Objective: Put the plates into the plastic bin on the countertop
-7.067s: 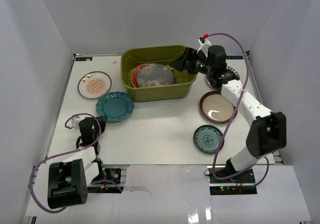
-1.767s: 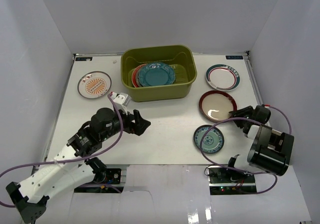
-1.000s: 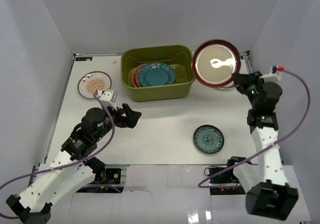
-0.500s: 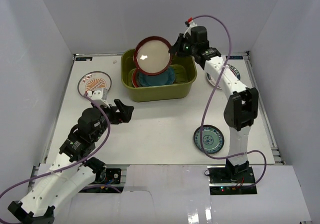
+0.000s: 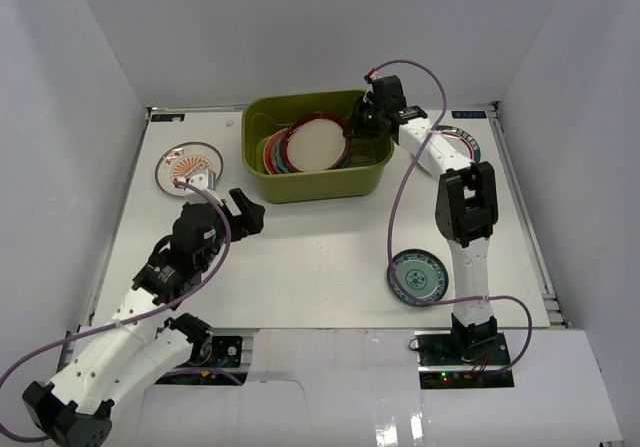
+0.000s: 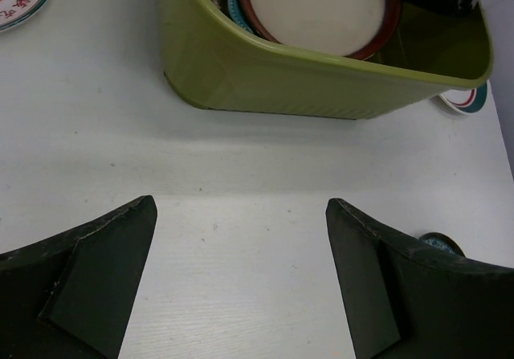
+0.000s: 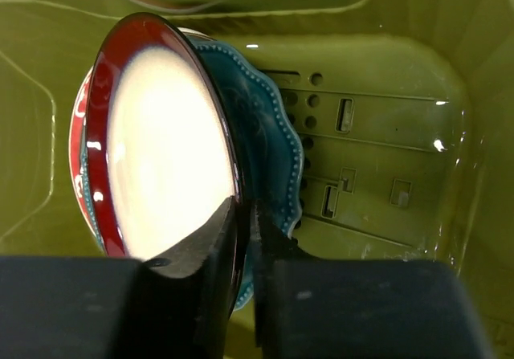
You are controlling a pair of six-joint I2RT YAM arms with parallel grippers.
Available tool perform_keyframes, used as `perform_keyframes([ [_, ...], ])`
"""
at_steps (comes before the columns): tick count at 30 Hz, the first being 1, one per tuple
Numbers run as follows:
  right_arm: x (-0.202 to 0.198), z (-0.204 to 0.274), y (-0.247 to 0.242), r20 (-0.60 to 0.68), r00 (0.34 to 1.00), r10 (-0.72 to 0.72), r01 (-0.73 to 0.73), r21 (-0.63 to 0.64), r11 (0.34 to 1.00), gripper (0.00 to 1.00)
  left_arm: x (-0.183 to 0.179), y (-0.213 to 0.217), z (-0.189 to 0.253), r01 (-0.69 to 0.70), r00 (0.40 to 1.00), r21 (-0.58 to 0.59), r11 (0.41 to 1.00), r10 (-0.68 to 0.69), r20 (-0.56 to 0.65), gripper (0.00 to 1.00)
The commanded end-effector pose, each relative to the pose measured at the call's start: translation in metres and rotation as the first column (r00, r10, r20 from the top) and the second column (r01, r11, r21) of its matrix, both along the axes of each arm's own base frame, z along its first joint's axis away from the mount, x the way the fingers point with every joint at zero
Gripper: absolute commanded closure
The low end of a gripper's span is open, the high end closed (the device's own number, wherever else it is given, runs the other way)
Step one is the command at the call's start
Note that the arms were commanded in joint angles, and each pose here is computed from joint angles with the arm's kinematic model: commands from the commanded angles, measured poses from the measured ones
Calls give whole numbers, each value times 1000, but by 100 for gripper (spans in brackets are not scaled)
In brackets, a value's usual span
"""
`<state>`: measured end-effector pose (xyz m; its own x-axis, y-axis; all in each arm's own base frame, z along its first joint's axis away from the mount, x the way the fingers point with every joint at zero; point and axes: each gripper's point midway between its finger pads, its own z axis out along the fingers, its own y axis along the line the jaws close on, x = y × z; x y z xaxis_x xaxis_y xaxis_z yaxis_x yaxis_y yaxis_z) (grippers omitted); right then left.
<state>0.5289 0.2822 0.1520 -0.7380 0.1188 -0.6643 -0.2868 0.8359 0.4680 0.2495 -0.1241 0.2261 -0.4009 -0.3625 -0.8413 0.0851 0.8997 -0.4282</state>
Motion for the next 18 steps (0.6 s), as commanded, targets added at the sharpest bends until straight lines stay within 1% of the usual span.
perform_keyframes([
  [1, 3, 49, 11, 127, 992, 16, -25, 69, 997, 82, 12, 11, 6, -117, 993, -36, 992, 117, -3, 2],
  [2, 2, 39, 9, 111, 994, 11, -18, 58, 998, 74, 16, 12, 5, -134, 991, -37, 990, 134, -6, 2],
  [3, 2, 37, 7, 109, 994, 11, -16, 49, 999, 59, 21, 11, -1, -153, 988, -32, 988, 153, -27, 2],
  [5, 1, 31, 6, 104, 995, 9, -12, 34, 999, 48, 30, 13, -1, -190, 981, -41, 981, 189, -31, 2],
  [6, 1, 30, 4, 104, 995, 10, -12, 25, 1000, 41, 35, 14, -7, -213, 976, -41, 976, 211, -50, 2],
  [8, 1, 33, 4, 113, 993, 12, -14, 19, 1000, 35, 44, 16, -6, -234, 972, -63, 970, 231, -51, 2],
  [9, 1, 35, 4, 120, 993, 14, -17, 21, 1000, 29, 48, 15, -8, -245, 969, -72, 967, 241, -62, 2],
  [10, 1, 39, 4, 129, 992, 19, -22, 22, 1000, 26, 52, 17, -5, -256, 966, -85, 963, 252, -54, 2],
  [11, 1, 49, 5, 149, 989, 21, -26, 32, 999, 22, 56, 23, -5, -280, 960, -92, 956, 276, -53, 2],
  [12, 0, 56, 7, 166, 986, 28, -36, 44, 998, 15, 59, 26, -6, -297, 954, -101, 949, 293, -59, 2],
  [14, -3, 82, 10, 216, 975, 48, -66, 77, 995, 8, 69, 40, -15, -347, 937, -133, 928, 336, -97, 2],
  [15, -4, 96, 12, 242, 969, 57, -80, 89, 993, 2, 72, 45, -24, -362, 930, -139, 922, 348, -119, 2],
  [16, -7, 106, 14, 259, 964, 65, -94, 102, 990, 2, 79, 51, -31, -386, 921, -161, 909, 367, -134, 2],
  [17, -11, 128, 13, 303, 950, 69, -107, 111, 988, 5, 85, 70, -38, -439, 896, -171, 882, 418, -150, 2],
  [18, -14, 140, 12, 325, 943, 75, -118, 116, 986, 10, 88, 73, -47, -440, 895, -192, 877, 411, -173, 2],
])
